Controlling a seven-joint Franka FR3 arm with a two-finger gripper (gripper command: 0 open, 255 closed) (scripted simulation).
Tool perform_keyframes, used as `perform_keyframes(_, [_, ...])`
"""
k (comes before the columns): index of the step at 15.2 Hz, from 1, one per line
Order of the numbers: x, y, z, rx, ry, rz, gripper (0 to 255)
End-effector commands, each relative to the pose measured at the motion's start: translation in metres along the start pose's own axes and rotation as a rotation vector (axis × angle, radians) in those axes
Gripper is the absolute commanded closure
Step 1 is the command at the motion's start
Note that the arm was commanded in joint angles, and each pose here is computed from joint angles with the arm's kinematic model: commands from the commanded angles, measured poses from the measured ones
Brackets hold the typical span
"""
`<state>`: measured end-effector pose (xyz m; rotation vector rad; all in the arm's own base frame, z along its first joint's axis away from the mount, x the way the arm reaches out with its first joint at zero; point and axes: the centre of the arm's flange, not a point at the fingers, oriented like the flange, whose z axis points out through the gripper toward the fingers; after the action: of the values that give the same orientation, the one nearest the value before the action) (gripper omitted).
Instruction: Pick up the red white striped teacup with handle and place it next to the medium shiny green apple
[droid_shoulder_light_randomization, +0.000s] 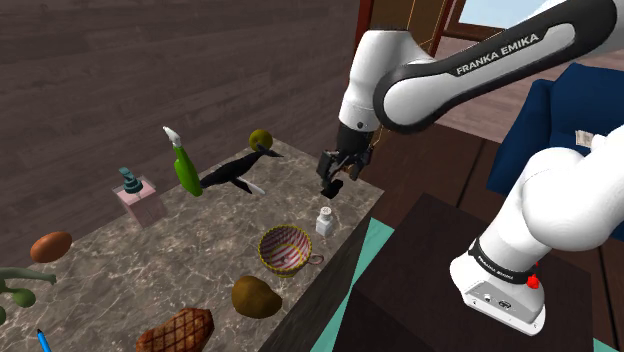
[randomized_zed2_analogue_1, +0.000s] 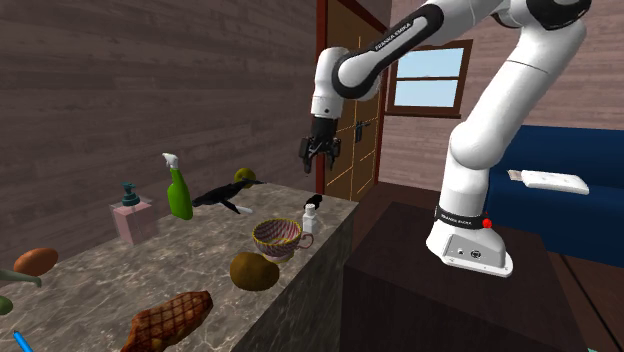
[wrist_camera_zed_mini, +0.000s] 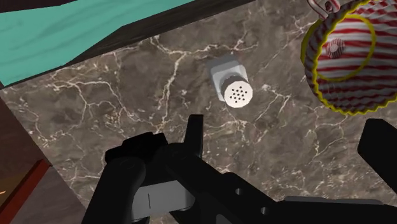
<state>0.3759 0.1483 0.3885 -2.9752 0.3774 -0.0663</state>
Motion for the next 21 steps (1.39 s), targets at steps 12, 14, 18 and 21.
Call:
perform_keyframes(12, [0.002, -0.077, 0.134, -0.004, 0.003, 0.022, 0])
perform_keyframes(14, [0.002, -0.077, 0.144, -0.004, 0.003, 0.022, 0])
perform_keyframes(18, [0.002, -0.077, 0.163, -0.004, 0.003, 0.022, 0])
perform_keyframes(21, [0.002, -0.077, 0.163, -0.004, 0.003, 0.022, 0])
